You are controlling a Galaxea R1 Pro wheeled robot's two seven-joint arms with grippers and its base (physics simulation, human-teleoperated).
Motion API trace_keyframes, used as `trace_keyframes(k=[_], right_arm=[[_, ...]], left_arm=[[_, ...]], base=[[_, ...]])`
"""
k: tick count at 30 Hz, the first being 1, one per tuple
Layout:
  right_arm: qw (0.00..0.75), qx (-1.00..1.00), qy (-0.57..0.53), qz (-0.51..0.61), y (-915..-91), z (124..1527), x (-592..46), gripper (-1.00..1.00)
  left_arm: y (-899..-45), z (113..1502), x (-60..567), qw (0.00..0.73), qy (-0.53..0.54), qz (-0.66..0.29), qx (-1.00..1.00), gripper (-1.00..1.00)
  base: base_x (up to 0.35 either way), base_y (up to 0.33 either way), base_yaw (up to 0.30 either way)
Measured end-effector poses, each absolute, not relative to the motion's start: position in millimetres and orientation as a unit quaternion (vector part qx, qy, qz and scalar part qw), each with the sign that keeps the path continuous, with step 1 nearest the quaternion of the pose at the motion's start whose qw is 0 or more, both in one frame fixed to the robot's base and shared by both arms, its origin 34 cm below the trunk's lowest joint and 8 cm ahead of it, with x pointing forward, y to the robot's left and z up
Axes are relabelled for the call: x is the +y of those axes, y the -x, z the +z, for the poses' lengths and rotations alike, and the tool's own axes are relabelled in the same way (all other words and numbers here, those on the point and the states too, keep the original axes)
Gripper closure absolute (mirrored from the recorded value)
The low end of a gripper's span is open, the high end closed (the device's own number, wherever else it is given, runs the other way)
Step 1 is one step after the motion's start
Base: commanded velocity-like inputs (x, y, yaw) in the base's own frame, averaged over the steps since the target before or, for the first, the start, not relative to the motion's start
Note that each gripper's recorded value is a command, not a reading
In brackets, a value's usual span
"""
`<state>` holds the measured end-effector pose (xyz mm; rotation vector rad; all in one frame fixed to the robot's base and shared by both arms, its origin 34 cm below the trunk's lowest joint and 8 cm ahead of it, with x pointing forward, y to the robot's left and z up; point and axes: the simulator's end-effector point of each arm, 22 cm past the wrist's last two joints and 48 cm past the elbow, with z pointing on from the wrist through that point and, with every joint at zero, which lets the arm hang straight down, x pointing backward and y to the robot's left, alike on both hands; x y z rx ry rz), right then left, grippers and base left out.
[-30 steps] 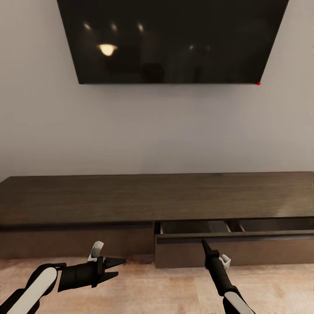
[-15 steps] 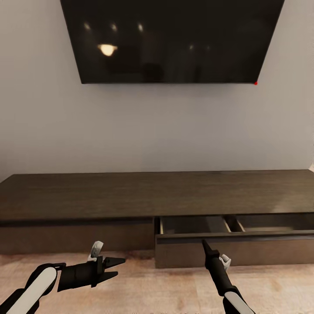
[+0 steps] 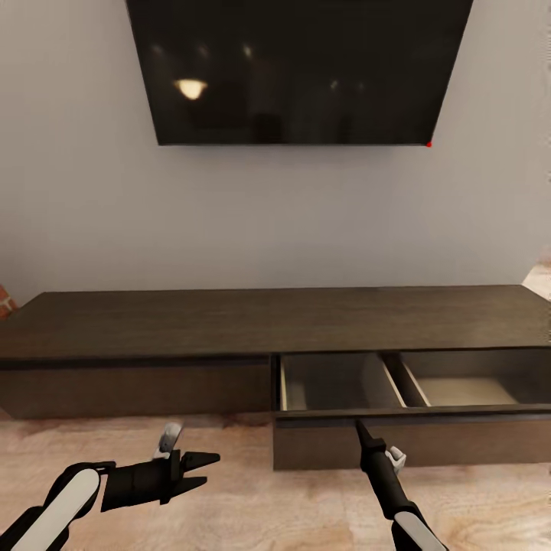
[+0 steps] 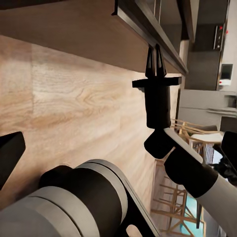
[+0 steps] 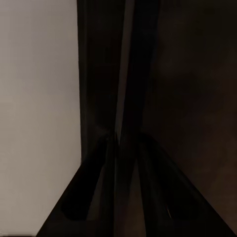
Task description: Place each of the two pumpkins and all three candles from the living room inside a cabinet in the living room (use any cabinet), then make sure every cabinet is closed, and position the cauldron so it is next to a table in the living room.
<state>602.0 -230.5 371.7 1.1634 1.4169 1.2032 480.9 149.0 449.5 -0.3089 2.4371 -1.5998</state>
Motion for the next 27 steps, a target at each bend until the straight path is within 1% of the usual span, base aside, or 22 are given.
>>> trace_keyframes(k=[8, 22, 27], right_arm=[[0.457, 0.575, -0.472, 0.488, -602.0, 371.9, -230.7, 1.0], [0.458, 0.574, -0.473, 0.487, -602.1, 371.8, -231.5, 1.0], [0.458, 0.574, -0.473, 0.488, -602.0, 372.0, -231.6, 1.0]], left_arm=[[-480.9, 449.8, 149.0, 0.105, 0.105, -0.543, 0.827, -1.0], [-480.9, 449.7, 149.0, 0.105, 0.105, -0.543, 0.827, -1.0], [-480.9, 449.8, 149.0, 0.105, 0.105, -0.543, 0.827, -1.0]], base=[[-0.052, 0.0, 0.0], [-0.144, 0.0, 0.0], [-0.035, 0.0, 0.0]])
